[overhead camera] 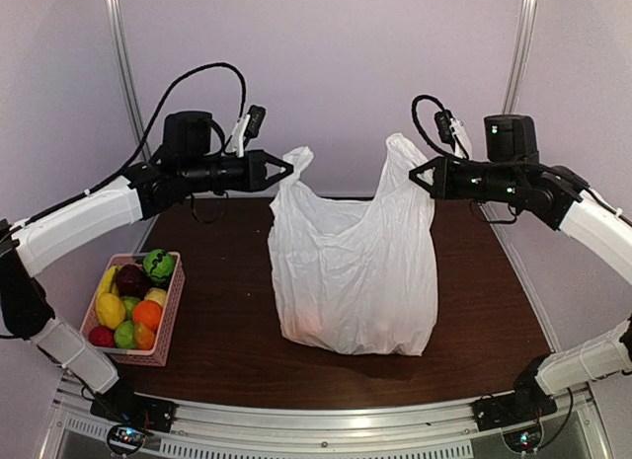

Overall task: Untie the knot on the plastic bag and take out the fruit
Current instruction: Adjust the bag handles for the takeout bag.

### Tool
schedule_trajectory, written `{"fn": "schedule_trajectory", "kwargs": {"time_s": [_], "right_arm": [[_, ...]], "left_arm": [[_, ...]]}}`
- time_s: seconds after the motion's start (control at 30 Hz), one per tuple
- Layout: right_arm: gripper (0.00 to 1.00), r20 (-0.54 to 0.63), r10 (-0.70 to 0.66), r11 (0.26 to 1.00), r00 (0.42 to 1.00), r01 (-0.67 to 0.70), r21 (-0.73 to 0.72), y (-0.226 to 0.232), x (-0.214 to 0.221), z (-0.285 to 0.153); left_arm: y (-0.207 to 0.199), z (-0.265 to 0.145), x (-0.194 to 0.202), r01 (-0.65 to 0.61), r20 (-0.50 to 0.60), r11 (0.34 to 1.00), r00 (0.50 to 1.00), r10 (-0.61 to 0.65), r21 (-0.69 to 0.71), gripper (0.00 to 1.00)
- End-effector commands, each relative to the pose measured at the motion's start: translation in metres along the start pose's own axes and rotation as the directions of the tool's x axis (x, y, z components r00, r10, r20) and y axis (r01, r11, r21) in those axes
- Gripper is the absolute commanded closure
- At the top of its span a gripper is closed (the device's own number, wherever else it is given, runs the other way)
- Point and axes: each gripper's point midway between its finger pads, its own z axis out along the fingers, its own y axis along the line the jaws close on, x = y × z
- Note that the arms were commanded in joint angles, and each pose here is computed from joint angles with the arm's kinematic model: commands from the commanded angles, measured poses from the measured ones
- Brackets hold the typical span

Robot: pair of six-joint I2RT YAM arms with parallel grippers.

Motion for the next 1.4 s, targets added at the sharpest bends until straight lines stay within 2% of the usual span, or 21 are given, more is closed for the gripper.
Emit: {"fn": "schedule_trajectory", "kwargs": {"time_s": [0.0, 0.1, 0.23, 0.3, 0.43, 0.5, 0.53, 0.67, 0.77, 0.87, 0.97, 1.03, 1.07, 1.17, 1.27, 1.37], "right_arm": [[1.0, 0.115, -0.026, 0.998, 0.993, 0.02, 0.057, -0.011, -0.051, 0.015], [1.0, 0.122, -0.066, 0.996, 0.99, 0.058, 0.075, -0.011, -0.073, 0.019], [1.0, 0.15, -0.127, 0.992, 0.98, 0.124, 0.031, 0.007, -0.093, 0.006], [1.0, 0.155, -0.159, 0.986, 0.975, 0.164, -0.02, 0.018, -0.091, -0.005], [1.0, 0.128, -0.214, 0.957, 0.969, 0.234, -0.17, 0.045, -0.058, -0.024], [1.0, 0.054, -0.218, 0.948, 0.974, 0.225, -0.227, 0.049, -0.015, -0.02], [1.0, 0.025, -0.213, 0.943, 0.977, 0.212, -0.258, 0.053, 0.004, -0.018], [1.0, -0.119, -0.169, 0.935, 0.978, 0.12, -0.333, 0.064, 0.087, -0.003], [1.0, -0.182, -0.113, 0.926, 0.977, 0.037, -0.376, 0.072, 0.13, 0.006], [0.94, -0.215, -0.093, 0.92, 0.972, 0.001, -0.392, 0.079, 0.153, 0.012], [0.79, -0.233, -0.099, 0.913, 0.967, -0.005, -0.408, 0.087, 0.161, 0.015], [0.58, -0.23, -0.105, 0.908, 0.968, -0.001, -0.419, 0.093, 0.158, 0.015], [0.43, -0.224, -0.105, 0.907, 0.969, 0.001, -0.42, 0.095, 0.156, 0.014], [0.18, -0.188, -0.101, 0.91, 0.977, 0.015, -0.414, 0.098, 0.14, 0.008], [0.07, -0.145, -0.097, 0.92, 0.985, 0.033, -0.391, 0.097, 0.125, -0.001], [0.01, -0.098, -0.091, 0.933, 0.991, 0.05, -0.357, 0.093, 0.109, -0.013]], "left_arm": [[0.004, 0.025, -0.031, -0.081, 0.038, 0.997, 0.996, 0.081, 0.004, 1.0], [-0.001, 0.034, -0.056, -0.133, 0.086, 0.991, 0.988, 0.13, 0.027, 1.0], [-0.016, 0.033, -0.082, -0.223, 0.164, 0.973, 0.964, 0.209, 0.067, 1.0], [-0.019, 0.031, -0.084, -0.253, 0.178, 0.965, 0.955, 0.238, 0.071, 1.0], [0.0, 0.032, -0.056, -0.242, 0.133, 0.97, 0.962, 0.237, 0.024, 1.0], [0.018, 0.03, -0.04, -0.211, 0.121, 0.977, 0.969, 0.215, -0.044, 0.9], [0.031, 0.028, -0.029, -0.184, 0.106, 0.978, 0.975, 0.193, -0.094, 0.8], [0.078, 0.009, 0.014, -0.06, 0.07, 0.958, 0.994, 0.083, -0.281, 0.56], [0.08, 0.001, 0.038, -0.015, 0.05, 0.964, 0.998, 0.03, -0.267, 0.39], [0.068, 0.0, 0.054, 0.011, 0.013, 0.981, 1.0, -0.009, -0.196, 0.3], [0.052, -0.001, 0.063, 0.023, -0.014, 0.991, 1.0, -0.025, -0.131, 0.23], [0.037, 0.0, 0.067, 0.025, -0.034, 0.997, 0.999, -0.028, -0.069, 0.19], [0.028, 0.001, 0.069, 0.028, -0.046, 0.999, 0.999, -0.029, -0.029, 0.16], [-0.003, 0.004, 0.076, 0.003, -0.069, 0.998, 0.998, 0.001, 0.061, 0.08], [-0.022, 0.005, 0.089, -0.03, -0.102, 0.996, 0.994, 0.039, 0.085, 0.04], [-0.028, 0.005, 0.107, -0.061, -0.153, 0.997, 0.986, 0.067, 0.044, 0.02]]}}
